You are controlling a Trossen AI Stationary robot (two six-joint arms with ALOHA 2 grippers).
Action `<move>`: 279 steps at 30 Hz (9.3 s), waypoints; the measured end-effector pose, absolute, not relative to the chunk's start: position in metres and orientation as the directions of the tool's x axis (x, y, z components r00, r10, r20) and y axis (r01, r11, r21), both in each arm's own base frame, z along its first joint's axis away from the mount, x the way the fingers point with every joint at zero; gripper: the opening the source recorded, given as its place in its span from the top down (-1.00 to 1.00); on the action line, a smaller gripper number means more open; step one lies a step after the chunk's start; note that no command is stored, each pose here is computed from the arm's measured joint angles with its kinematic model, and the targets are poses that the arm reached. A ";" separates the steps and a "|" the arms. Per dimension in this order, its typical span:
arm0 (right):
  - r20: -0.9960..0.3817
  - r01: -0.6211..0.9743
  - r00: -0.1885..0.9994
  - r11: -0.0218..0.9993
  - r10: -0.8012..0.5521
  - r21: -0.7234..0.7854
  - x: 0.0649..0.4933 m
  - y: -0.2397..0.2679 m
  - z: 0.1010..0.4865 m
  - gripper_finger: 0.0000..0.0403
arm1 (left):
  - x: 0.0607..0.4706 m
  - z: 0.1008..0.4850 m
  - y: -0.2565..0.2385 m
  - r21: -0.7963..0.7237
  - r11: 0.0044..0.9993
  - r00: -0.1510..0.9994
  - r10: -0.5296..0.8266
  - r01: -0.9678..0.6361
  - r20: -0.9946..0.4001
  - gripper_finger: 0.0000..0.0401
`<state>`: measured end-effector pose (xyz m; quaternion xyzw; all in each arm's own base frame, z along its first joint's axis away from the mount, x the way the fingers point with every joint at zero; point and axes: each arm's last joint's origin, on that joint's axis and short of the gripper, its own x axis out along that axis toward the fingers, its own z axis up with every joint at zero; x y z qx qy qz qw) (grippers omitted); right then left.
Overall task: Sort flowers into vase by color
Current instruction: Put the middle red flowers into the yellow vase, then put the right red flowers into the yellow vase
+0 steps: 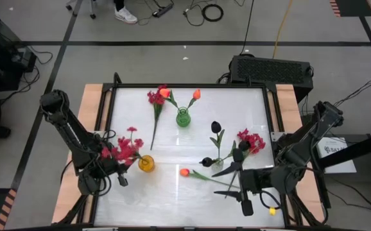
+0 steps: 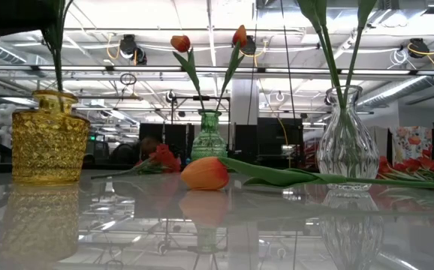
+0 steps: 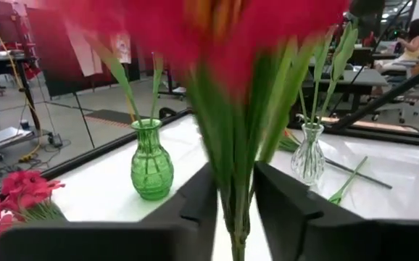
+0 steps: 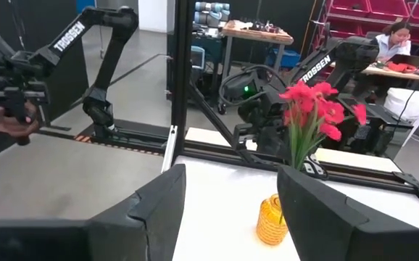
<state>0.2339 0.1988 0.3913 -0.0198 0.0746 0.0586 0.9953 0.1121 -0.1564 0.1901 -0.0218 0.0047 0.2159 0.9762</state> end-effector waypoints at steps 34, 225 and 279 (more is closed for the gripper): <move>-0.156 -0.122 0.981 0.991 0.113 -0.050 0.236 0.200 0.389 -0.04 | 0.094 0.260 -0.127 -0.117 0.962 0.969 0.246 -0.248 -0.035 0.14; -0.632 0.948 0.255 0.317 -0.732 0.015 0.175 0.103 0.255 1.00 | 0.174 0.317 -0.095 0.048 0.873 0.847 0.483 -0.486 -0.223 -0.47; 0.186 0.386 0.921 0.867 -0.342 -0.315 0.141 0.056 0.511 1.00 | 0.183 0.357 -0.102 -0.011 0.924 0.924 0.383 -0.383 0.001 -0.47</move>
